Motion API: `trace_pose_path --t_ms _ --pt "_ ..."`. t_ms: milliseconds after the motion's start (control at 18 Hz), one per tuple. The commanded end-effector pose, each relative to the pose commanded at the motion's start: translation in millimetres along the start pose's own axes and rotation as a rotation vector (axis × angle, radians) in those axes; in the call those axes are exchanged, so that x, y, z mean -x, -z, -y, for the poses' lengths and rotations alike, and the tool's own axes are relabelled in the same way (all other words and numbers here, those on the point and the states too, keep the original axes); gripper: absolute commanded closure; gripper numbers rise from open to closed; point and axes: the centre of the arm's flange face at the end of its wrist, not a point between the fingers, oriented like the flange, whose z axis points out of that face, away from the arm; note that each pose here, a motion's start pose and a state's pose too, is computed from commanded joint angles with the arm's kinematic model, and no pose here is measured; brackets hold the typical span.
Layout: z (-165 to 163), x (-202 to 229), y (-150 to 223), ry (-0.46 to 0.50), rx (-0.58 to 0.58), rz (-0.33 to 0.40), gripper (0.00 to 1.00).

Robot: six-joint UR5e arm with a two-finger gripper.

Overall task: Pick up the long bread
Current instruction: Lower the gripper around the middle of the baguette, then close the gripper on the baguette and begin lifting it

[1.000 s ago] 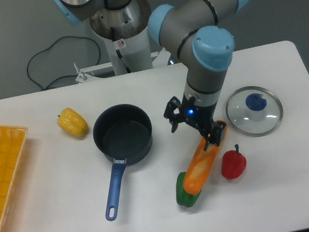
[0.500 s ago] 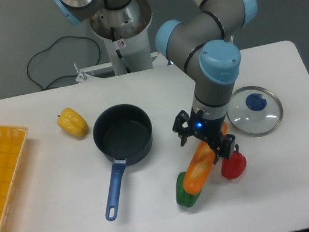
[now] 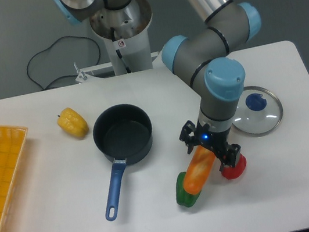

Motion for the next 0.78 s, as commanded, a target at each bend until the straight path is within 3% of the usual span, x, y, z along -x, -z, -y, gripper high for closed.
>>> trace_pose_path --t_ms 778 --pt "9 -3 -18 0.018 0.007 -0.023 0.00"
